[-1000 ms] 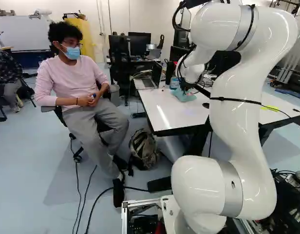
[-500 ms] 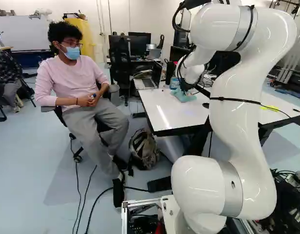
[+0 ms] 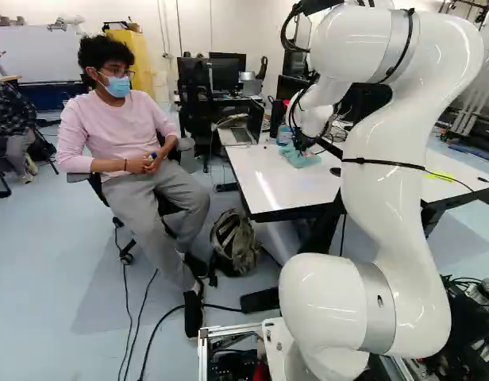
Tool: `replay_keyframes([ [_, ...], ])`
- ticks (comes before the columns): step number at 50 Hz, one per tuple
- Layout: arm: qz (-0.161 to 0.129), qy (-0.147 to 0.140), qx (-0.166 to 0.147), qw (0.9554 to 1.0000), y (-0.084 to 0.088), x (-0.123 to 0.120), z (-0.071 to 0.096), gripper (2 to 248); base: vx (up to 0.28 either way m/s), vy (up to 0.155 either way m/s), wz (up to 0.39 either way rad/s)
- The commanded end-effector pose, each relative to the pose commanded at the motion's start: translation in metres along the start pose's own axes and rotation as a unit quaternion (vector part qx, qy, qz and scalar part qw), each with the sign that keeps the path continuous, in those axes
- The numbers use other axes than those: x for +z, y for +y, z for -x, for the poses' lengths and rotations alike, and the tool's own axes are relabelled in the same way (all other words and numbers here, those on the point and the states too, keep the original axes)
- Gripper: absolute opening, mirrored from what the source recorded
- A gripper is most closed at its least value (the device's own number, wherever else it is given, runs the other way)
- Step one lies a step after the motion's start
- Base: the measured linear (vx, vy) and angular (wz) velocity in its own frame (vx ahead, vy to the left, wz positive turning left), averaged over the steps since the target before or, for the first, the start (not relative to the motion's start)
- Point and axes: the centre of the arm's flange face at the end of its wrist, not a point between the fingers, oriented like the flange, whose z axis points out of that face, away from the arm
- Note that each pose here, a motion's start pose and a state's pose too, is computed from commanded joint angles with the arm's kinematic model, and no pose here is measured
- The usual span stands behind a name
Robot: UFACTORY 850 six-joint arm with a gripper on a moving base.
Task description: Clean the table with the green towel
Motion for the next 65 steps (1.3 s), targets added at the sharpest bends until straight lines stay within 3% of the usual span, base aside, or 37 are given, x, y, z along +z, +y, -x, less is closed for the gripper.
replay_keyframes([
  [26,0.0,-0.029,0.0,0.9996,0.0,-0.0002,0.0053,34,0.0,0.0,0.0],
  [65,0.0,-0.046,0.0,0.999,0.0,-0.0004,0.0082,34,0.0,0.0,0.0],
])
